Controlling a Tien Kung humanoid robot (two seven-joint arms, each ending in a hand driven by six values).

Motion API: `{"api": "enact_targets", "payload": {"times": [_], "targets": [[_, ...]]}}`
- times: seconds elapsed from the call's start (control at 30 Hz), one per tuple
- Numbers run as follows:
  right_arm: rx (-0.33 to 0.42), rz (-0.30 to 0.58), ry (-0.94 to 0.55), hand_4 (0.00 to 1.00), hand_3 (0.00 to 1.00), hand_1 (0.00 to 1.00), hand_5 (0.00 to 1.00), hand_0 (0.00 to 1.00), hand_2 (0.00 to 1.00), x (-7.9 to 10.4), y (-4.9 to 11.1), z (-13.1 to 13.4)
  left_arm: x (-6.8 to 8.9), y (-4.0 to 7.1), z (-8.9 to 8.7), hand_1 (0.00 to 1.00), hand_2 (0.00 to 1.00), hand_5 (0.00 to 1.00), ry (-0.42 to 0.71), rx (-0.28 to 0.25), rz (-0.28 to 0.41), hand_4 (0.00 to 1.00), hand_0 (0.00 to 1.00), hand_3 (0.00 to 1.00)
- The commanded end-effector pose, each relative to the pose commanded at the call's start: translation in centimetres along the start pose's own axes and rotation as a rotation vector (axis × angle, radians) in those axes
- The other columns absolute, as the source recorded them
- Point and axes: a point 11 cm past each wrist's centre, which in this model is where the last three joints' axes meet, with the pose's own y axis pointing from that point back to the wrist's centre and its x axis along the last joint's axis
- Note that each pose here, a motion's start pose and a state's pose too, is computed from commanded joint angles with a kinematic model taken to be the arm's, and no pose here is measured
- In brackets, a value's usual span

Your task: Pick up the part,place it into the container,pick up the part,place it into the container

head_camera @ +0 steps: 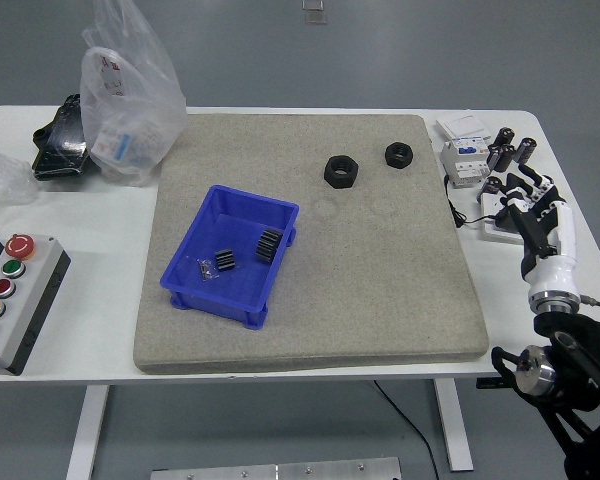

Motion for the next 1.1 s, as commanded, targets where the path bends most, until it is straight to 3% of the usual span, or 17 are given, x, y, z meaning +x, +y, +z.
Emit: {"api": "enact_targets", "payload": {"times": [0.27, 1.1], "targets": [[0.061, 0.051, -0.044, 0.702, 0.676, 0.702, 0.416, 0.764, 0.713, 1.0, 0.1, -0.8, 0.2, 0.0, -0.2, 0.522, 0.525, 0.29, 0.008, -0.001, 0.001, 0.689, 0.627, 0.613], [0.087, 0.078, -0.042, 0.692, 0.676, 0.689, 0.421, 0.755, 0.705, 1.3, 0.0, -1.5, 0.4, -0.1, 0.2, 0.523, 0.534, 0.29, 0.017, -0.006, -0.001, 0.696, 0.627, 0.614]]}}
